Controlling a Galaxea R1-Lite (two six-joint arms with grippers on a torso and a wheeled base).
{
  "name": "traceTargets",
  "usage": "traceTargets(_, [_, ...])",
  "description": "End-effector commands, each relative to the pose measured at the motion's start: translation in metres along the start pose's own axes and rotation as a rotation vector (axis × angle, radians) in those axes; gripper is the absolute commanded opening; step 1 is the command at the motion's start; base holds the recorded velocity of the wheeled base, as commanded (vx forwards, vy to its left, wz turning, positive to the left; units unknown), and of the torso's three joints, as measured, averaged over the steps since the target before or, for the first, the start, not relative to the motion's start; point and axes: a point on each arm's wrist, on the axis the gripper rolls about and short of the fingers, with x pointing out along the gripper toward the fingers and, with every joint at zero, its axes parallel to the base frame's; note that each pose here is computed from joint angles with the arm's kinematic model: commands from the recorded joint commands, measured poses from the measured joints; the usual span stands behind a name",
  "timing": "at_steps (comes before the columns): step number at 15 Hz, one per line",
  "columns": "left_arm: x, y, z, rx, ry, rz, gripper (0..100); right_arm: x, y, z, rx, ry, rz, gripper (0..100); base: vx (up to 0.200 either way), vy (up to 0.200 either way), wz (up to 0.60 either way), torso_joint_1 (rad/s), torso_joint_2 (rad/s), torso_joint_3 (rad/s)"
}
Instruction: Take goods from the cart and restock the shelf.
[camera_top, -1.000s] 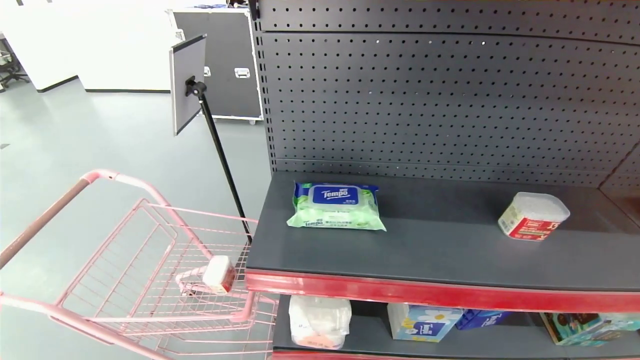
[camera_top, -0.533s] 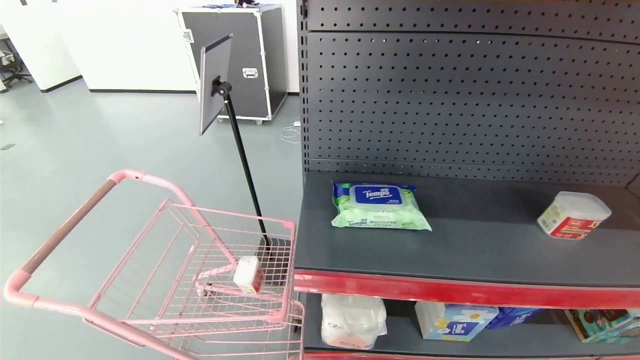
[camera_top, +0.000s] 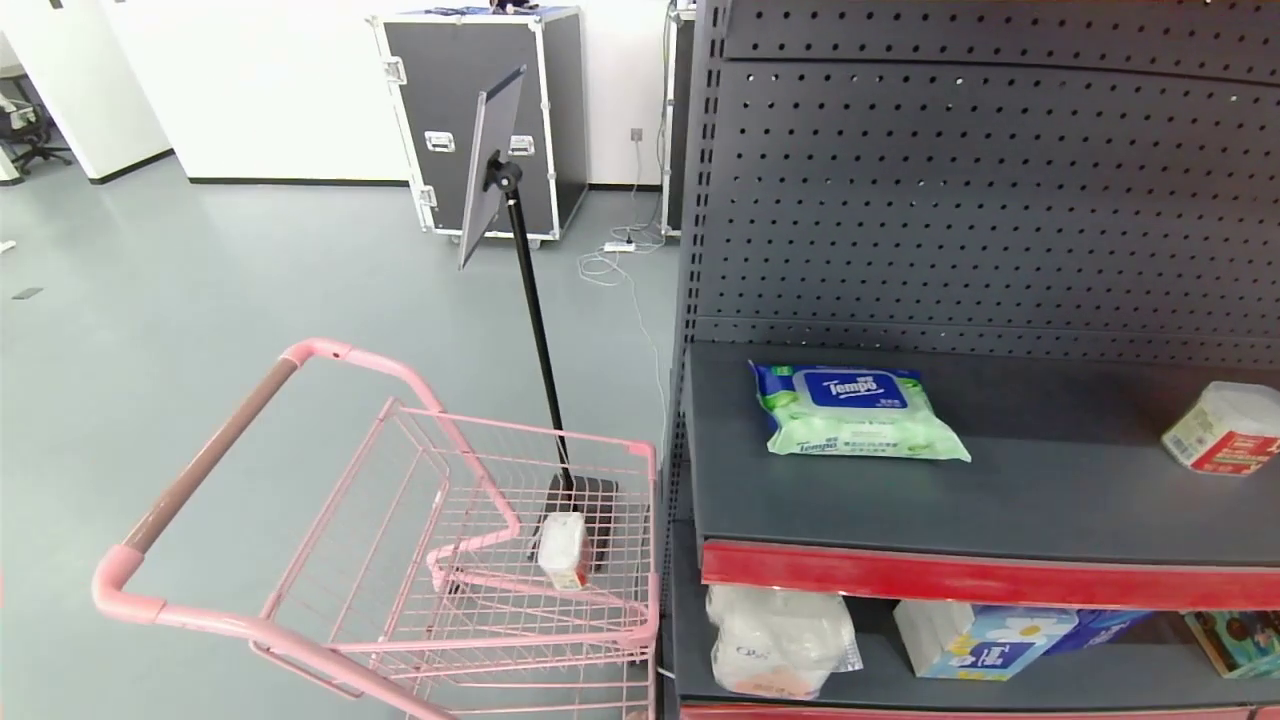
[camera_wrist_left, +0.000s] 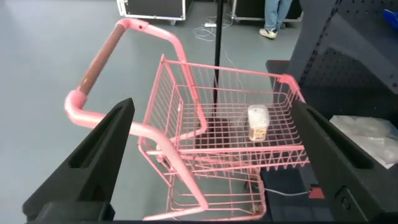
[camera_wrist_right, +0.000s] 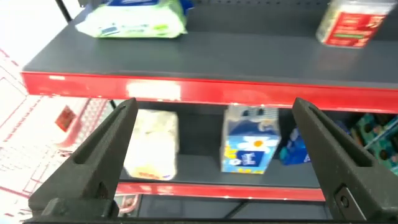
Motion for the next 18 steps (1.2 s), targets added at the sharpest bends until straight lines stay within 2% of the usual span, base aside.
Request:
traceTargets(1, [0.0,0.0,0.0,0.0,0.0,0.0,100,0.0001,0.0,0.0,-0.001,0.001,0.0,100,0.0,0.2,0.0,-0.002,0.0,0.002])
traceTargets(2, [0.0,0.0,0.0,0.0,0.0,0.0,100,0.0001,0.0,0.0,-0.001,0.001,0.0,100,0.0,0.2,0.0,-0.002,0.0,0.002])
traceTargets(9, [0.0,0.0,0.0,0.0,0.0,0.0,100,0.0001,0.0,0.0002,0.002,0.0,-0.001,100,0.0,0.0,0.0,-0.014,0.03,0.018])
traceTargets(18, [0.0,0.0,0.0,0.0,0.0,0.0,100,0.0001,-0.0001,0.0002,0.004,0.0,-0.003,100,0.0,0.0,0.0,-0.14,0.33,0.192])
